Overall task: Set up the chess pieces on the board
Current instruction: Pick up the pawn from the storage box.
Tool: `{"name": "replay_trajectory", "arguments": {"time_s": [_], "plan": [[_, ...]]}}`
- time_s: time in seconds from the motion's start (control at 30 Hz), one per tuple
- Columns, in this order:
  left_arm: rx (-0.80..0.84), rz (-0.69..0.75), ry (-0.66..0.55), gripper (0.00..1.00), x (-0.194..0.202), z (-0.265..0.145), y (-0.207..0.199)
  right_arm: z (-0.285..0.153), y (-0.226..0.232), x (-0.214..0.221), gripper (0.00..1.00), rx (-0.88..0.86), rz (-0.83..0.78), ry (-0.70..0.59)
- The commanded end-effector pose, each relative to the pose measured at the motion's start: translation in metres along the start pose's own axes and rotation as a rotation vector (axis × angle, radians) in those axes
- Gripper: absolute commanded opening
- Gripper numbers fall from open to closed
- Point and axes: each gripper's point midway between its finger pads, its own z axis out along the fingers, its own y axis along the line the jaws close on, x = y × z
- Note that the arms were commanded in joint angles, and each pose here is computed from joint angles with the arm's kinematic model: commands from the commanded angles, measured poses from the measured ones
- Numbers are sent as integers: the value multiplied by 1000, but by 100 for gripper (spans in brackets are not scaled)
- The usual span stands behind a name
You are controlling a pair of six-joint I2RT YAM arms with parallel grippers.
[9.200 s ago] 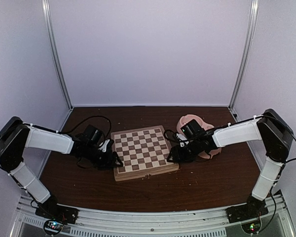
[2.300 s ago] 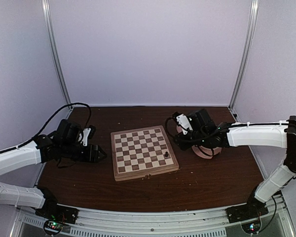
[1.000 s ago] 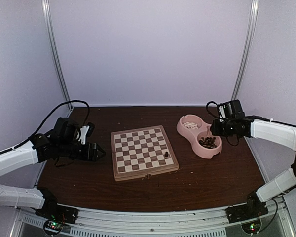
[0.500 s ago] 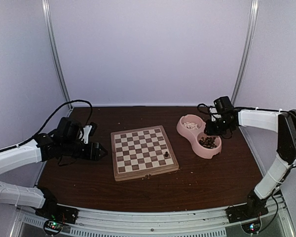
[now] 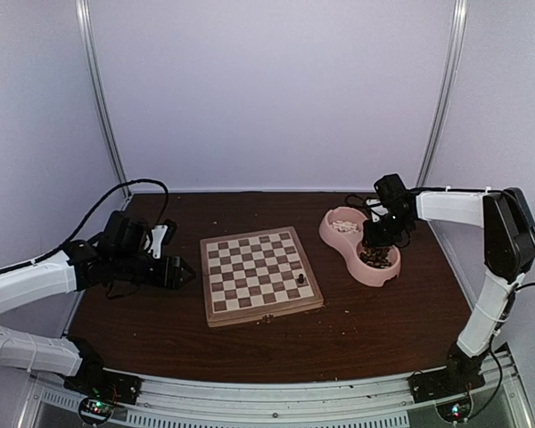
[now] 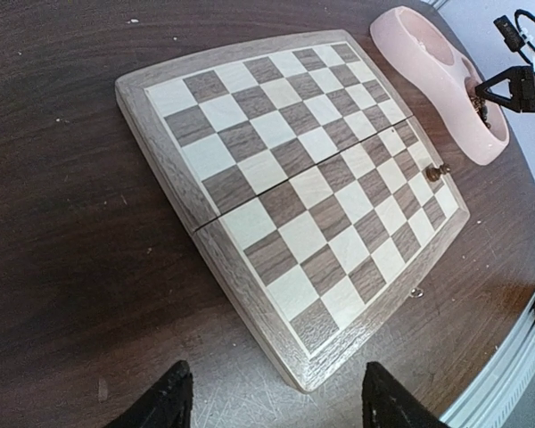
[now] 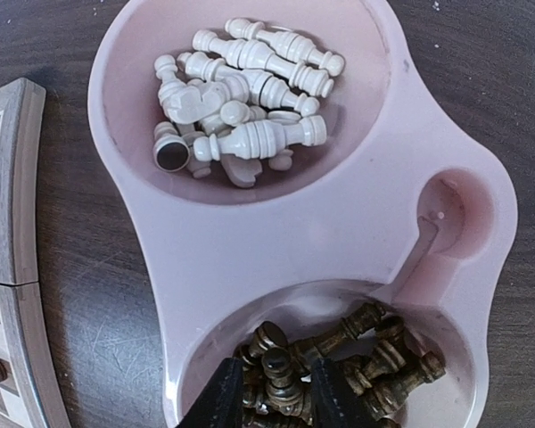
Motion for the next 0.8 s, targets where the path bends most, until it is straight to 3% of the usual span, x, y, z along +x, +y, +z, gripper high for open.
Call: {"name": "replay_trajectory", "arguments": {"time_s": [0.0,0.77], "plan": [[25,35,-54,65,-21,-2,-10,1,2,-3,29,27,-41,17],[12,41,-35,65,-17,0,-7,15,-1,0,23,117,-99,63]]}}
